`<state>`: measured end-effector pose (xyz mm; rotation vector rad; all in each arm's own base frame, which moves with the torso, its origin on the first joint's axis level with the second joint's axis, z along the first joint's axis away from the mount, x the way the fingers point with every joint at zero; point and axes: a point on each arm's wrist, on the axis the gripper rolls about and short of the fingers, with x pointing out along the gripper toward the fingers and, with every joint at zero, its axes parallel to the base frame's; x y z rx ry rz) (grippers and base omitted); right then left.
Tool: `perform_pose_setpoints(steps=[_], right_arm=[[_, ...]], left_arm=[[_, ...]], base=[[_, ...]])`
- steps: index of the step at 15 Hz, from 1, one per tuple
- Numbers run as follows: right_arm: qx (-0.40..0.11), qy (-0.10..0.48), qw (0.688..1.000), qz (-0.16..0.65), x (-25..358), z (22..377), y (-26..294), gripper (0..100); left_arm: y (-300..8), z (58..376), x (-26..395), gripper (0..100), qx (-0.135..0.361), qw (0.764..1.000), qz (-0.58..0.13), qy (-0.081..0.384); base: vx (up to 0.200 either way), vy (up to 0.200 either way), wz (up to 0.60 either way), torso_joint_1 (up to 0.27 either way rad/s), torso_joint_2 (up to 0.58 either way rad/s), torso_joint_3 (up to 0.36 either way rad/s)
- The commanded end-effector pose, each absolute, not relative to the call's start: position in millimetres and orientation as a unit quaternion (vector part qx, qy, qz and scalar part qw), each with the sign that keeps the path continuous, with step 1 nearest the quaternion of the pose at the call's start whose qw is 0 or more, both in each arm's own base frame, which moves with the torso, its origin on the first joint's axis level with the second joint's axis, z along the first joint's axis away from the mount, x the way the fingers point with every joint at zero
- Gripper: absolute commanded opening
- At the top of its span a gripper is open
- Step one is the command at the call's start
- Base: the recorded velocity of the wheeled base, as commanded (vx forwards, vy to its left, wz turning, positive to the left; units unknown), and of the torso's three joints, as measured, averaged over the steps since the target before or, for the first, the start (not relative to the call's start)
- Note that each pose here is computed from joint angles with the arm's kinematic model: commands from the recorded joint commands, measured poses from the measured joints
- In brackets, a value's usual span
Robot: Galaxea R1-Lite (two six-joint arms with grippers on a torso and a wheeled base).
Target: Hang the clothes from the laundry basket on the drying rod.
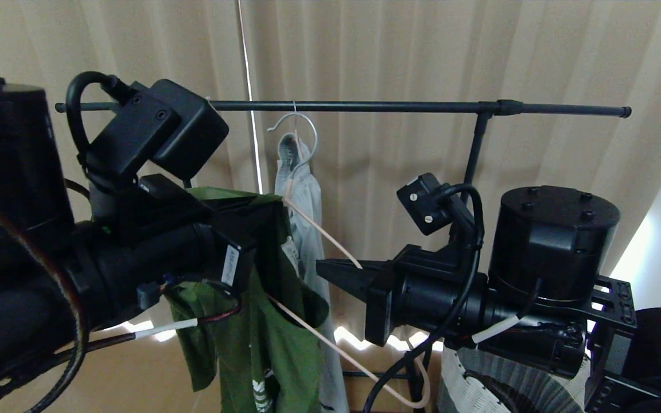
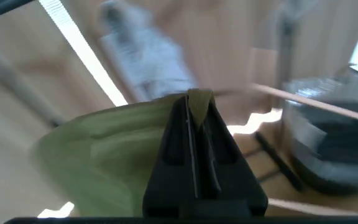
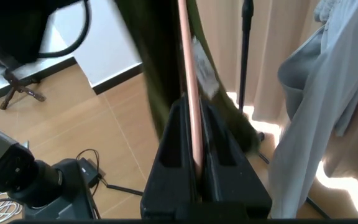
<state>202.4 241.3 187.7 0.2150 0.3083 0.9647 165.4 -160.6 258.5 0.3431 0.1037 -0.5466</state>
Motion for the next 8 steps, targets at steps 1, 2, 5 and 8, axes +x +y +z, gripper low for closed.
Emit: perform_pose_setpoints(steps=[1,2,5,8], right_arm=[[0.104,0.145,0.870,0.460,203,189,241,0],[0.105,0.142,0.871,0.459,203,191,239,0],[0.109,0.130,0.874,0.455,204,198,233,0],[0.115,0.113,0.879,0.449,203,208,224,0]], left_arm=[[-150,258,152,0,0.172,0.940,-0.293,0.040],[-148,256,151,0,0.176,0.938,-0.295,0.041],[-144,245,148,0,0.188,0.935,-0.295,0.054],[-143,241,148,100,0.182,0.937,-0.293,0.045]], base=[[0.000,0.000,0.00,0.000,0.00,0.000],[0.000,0.000,0.00,0.000,0.00,0.000],[0.000,0.000,0.00,0.000,0.00,0.000],[0.000,0.000,0.00,0.000,0.00,0.000]])
